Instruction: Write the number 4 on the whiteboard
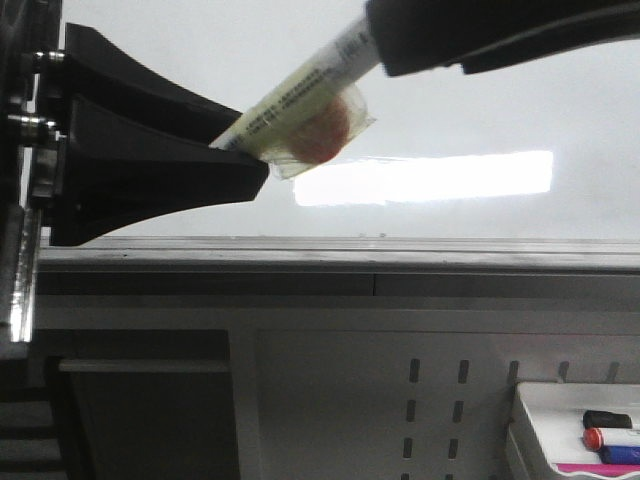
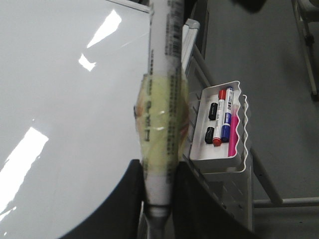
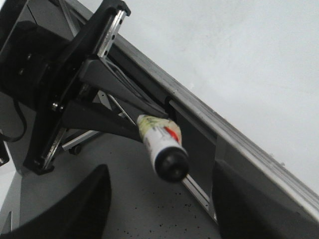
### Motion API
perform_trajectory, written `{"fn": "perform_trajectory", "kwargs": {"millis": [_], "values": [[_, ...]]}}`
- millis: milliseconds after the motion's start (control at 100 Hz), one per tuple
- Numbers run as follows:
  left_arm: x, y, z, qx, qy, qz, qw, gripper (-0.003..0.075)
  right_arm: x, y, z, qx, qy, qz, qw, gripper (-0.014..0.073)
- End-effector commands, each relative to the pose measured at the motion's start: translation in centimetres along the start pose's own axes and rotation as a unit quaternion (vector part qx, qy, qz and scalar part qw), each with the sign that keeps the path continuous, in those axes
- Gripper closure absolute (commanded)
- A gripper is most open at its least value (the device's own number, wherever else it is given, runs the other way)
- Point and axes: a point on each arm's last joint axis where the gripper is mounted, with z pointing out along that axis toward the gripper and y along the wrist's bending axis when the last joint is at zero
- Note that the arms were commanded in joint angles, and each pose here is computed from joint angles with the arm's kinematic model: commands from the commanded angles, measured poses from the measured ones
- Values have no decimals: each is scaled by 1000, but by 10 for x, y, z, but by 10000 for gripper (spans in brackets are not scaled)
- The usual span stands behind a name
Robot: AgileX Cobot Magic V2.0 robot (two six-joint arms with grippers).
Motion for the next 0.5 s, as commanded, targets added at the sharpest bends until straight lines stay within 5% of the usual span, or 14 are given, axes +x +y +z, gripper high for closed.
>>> {"fn": "perform_trajectory", "kwargs": {"millis": [0,280,490], "values": [[-16,7,-2,-19,-53,-4,998,741,-23,-1,3,7,-66,-4,998,190],[-16,7,-2,-19,-54,-4,998,741,-25,-2,21,10,-56,-4,998,310],[-15,7,-2,-19,-50,-4,999,731,-25,-2,22,10,-53,-4,999,666]]}}
